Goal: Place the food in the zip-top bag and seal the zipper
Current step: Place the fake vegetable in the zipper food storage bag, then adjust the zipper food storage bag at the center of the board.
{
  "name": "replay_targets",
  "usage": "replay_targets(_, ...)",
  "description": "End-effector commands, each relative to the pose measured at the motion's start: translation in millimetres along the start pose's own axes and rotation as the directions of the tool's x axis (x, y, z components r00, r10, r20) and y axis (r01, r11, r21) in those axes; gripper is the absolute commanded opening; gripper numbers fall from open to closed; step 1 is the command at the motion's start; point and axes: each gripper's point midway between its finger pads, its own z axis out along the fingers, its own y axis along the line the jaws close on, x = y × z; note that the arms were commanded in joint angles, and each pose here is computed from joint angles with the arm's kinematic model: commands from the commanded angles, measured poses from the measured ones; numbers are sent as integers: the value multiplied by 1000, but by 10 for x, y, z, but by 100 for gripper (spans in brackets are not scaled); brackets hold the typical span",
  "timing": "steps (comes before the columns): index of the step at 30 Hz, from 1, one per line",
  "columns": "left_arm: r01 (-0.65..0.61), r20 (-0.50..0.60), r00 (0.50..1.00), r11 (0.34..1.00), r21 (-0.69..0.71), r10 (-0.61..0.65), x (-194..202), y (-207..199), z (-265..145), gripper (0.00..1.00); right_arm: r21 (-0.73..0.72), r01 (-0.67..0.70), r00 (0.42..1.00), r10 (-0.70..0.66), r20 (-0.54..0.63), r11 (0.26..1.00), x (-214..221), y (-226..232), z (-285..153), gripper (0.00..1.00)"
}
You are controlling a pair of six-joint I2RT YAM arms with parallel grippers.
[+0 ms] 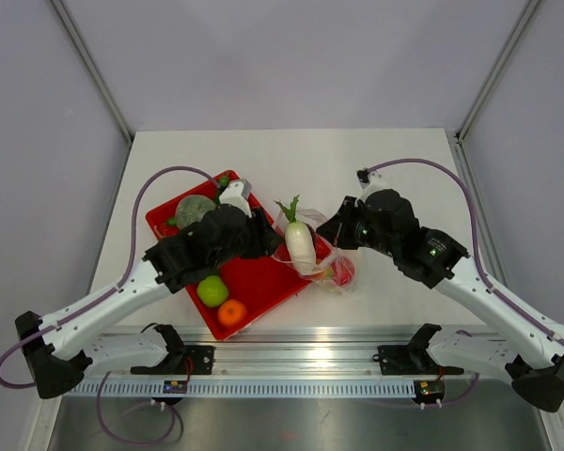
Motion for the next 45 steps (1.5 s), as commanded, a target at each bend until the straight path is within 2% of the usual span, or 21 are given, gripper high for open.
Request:
replay_targets(1, 18, -34, 999, 997, 74, -15, 49, -182, 110, 47, -72, -11, 999, 15, 52, 997, -122, 192, -80, 1)
replay_targets(2, 12, -55, 998, 998, 61, -9, 99, -168, 174, 43, -69, -8, 999, 12, 51, 998, -122, 187, -81, 1)
replay_targets(3, 8, -64, 998, 998, 68, -4, 94, -198, 184, 25, -62, -6, 998, 10, 63, 998, -156, 181, -97, 1)
replay_targets(5, -5, -65, 998, 997, 75, 10, 46, -268, 202, 11, 14, -5, 997, 4, 73, 1000, -175, 43, -147, 2)
replay_targets(6, -10, -53, 998, 995, 98, 15, -79, -404, 182, 5, 53, -7, 991, 0, 135, 999, -326, 4, -245, 2)
replay_targets(7, -18, -43, 999, 993, 113, 23, -150, -477, 162, 0, 95, 0, 991, -13, 136, 995, -331, -76, -305, 2)
replay_targets(9, -35, 2, 999, 986, 164, 35, -395, -709, 88, 0, 120, 20, 977, -45, 209, 993, -550, -55, -504, 2)
replay_targets(13, -65, 63, 997, 966, 251, 51, -736, -1065, -71, 0, 150, 42, 956, -83, 281, 988, -839, 9, -868, 1)
replay_targets(15, -69, 63, 997, 958, 279, 54, -773, -1157, -78, 0, 151, 51, 946, -96, 310, 987, -915, 22, -978, 0)
replay_targets(17, -69, 38, 997, 959, 275, 61, -706, -1170, 50, 0, 167, 51, 939, -104, 326, 985, -913, -41, -1028, 0)
replay_targets(19, -68, -1, 997, 958, 279, 72, -594, -1182, 199, 0, 243, 54, 945, -128, 300, 968, -784, -263, -896, 0)
replay_targets(23, -90, -136, 983, 969, 232, 124, -184, -1082, 750, 0, 418, 59, 973, -146, 177, 906, -384, -778, -528, 0)
replay_targets(25, -95, -170, 976, 966, 241, 138, -162, -1138, 775, 0, 471, 61, 976, -151, 157, 880, -361, -871, -523, 0)
replay_targets(31, -128, -38, 988, 927, 352, 151, -650, -1532, 421, 0, 351, 61, 923, -187, 337, 934, -958, -395, -966, 0)
replay_targets(36, -129, 8, 990, 907, 401, 137, -788, -1660, 277, 0, 261, 88, 916, -181, 359, 961, -1062, -155, -1058, 0)
replay_targets(41, -140, -79, 981, 931, 338, 177, -419, -1415, 696, 0, 377, 67, 938, -187, 292, 924, -737, -578, -821, 0)
replay_targets(45, -134, -179, 964, 943, 305, 196, -151, -1248, 972, 0, 430, 40, 939, -181, 293, 902, -702, -718, -865, 0)
